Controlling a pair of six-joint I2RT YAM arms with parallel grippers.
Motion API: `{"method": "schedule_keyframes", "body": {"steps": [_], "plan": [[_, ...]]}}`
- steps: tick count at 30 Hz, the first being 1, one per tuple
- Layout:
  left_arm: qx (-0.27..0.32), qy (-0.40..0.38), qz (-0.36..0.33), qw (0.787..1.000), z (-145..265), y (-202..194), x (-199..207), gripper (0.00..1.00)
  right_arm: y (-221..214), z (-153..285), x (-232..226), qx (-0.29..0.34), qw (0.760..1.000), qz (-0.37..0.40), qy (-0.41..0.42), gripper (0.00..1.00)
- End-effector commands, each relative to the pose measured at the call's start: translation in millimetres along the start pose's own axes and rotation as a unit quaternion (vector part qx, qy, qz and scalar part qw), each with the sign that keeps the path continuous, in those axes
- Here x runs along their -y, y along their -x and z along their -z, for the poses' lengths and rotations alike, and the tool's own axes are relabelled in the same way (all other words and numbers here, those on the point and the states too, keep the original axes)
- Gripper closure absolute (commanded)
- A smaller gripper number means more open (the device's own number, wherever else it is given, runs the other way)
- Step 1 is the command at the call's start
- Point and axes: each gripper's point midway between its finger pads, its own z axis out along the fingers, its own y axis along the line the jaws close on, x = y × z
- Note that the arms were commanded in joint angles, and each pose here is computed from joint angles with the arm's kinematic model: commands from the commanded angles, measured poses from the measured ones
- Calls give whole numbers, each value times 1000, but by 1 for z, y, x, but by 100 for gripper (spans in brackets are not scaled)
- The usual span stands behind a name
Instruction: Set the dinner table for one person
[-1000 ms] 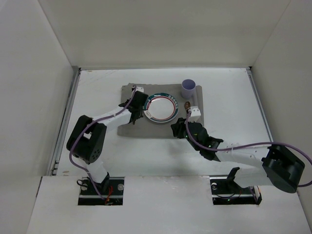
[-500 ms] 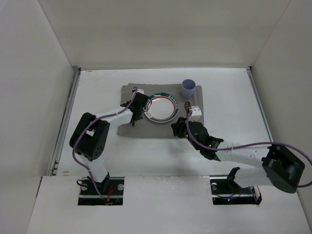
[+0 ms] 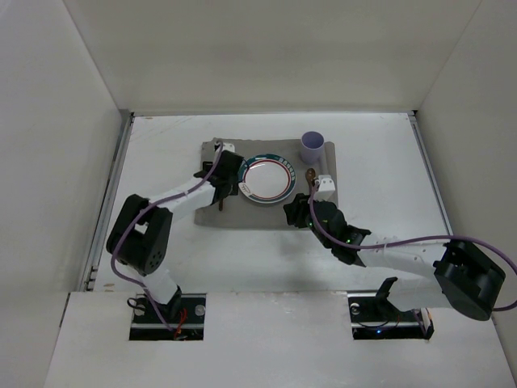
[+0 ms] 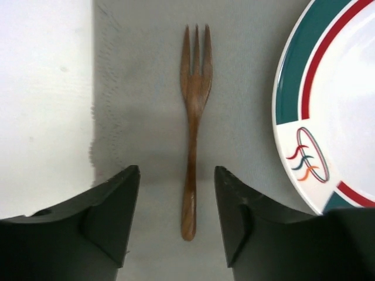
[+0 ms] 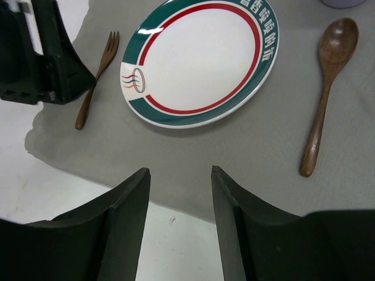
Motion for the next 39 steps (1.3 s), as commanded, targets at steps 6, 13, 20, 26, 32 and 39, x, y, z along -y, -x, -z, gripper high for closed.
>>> {"method": "schedule_keyframes", "body": {"steps": [6, 13, 20, 26, 32, 39], "plan": [[132, -23, 108, 985, 84, 64, -21, 0, 24, 4, -14, 38, 999, -20, 26, 55], [198, -51, 189, 961, 143, 54, -32, 0, 16, 5, -32, 21, 998, -12, 56, 75], [215, -131, 280, 926, 171, 8, -26, 0, 3, -5, -30, 4, 999, -8, 43, 73], [209, -109, 353, 906, 167, -34, -59, 0, -3, -7, -33, 0, 999, -2, 41, 64], [172, -20, 382, 908, 153, -67, -97, 0, -5, -10, -29, 6, 1000, 16, 20, 59], [172, 40, 436, 882, 146, -67, -129, 0, -2, -6, -34, 12, 999, 18, 24, 55]]}}
